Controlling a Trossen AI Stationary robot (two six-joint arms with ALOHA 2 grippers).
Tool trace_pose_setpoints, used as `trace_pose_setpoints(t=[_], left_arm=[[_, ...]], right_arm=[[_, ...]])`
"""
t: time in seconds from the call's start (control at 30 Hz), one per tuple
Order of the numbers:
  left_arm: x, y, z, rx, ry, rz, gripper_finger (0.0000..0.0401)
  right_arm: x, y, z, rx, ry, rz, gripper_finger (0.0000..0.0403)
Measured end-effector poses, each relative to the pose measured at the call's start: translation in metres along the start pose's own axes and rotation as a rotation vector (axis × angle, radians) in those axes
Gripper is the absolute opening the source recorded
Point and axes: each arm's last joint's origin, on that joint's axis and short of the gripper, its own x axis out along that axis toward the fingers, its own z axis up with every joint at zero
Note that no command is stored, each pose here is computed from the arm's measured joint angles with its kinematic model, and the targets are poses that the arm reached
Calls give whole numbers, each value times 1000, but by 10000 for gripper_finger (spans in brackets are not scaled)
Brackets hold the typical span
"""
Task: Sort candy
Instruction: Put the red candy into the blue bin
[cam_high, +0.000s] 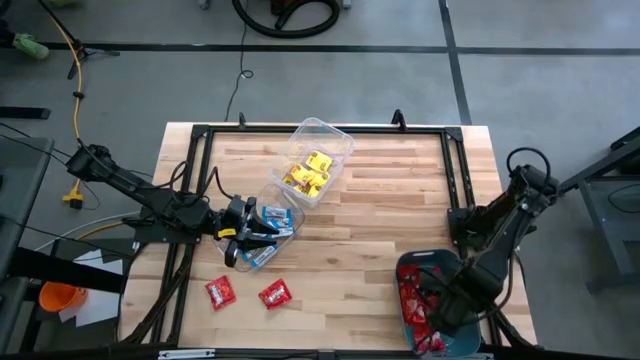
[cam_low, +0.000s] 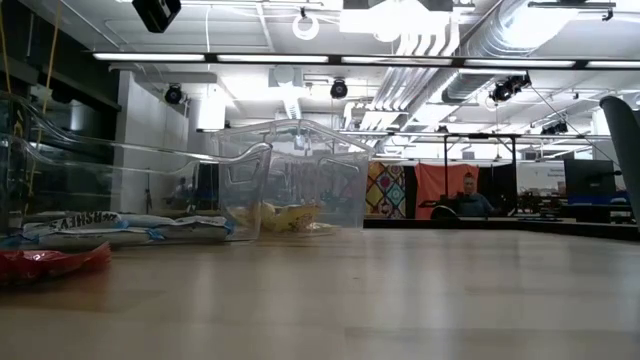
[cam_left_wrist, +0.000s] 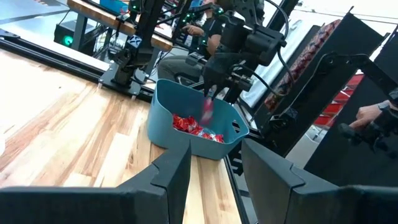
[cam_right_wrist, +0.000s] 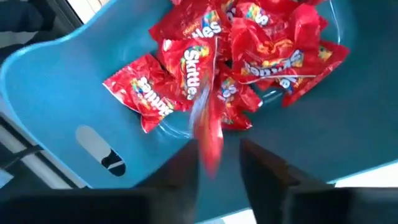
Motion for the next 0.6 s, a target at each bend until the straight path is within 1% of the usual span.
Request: trace_pose_setpoints(t=[0.1, 0.17, 0.23, 0.3, 0.37, 0.5, 0.6], left_arm=[[0, 0, 0, 0, 0, 0, 131], [0, 0, 0, 0, 0, 0, 131], [0, 0, 0, 0, 0, 0, 131], [0, 0, 0, 0, 0, 0, 131], [0, 0, 0, 0, 0, 0, 131], [0, 0, 0, 0, 0, 0, 131], [0, 0, 0, 0, 0, 0, 131]], right_arm=[[-3, 1, 3, -16, 8, 15, 146], [-9, 3, 5, -71, 29, 49, 182], [-19, 6, 6, -131, 41, 86, 208], [-33, 10, 10, -157, -15, 127, 224], [-47, 15, 18, -158, -169, 164, 230], [-70, 23, 46, -98, -570, 222, 232], [-81, 22, 73, -39, -810, 204, 232]])
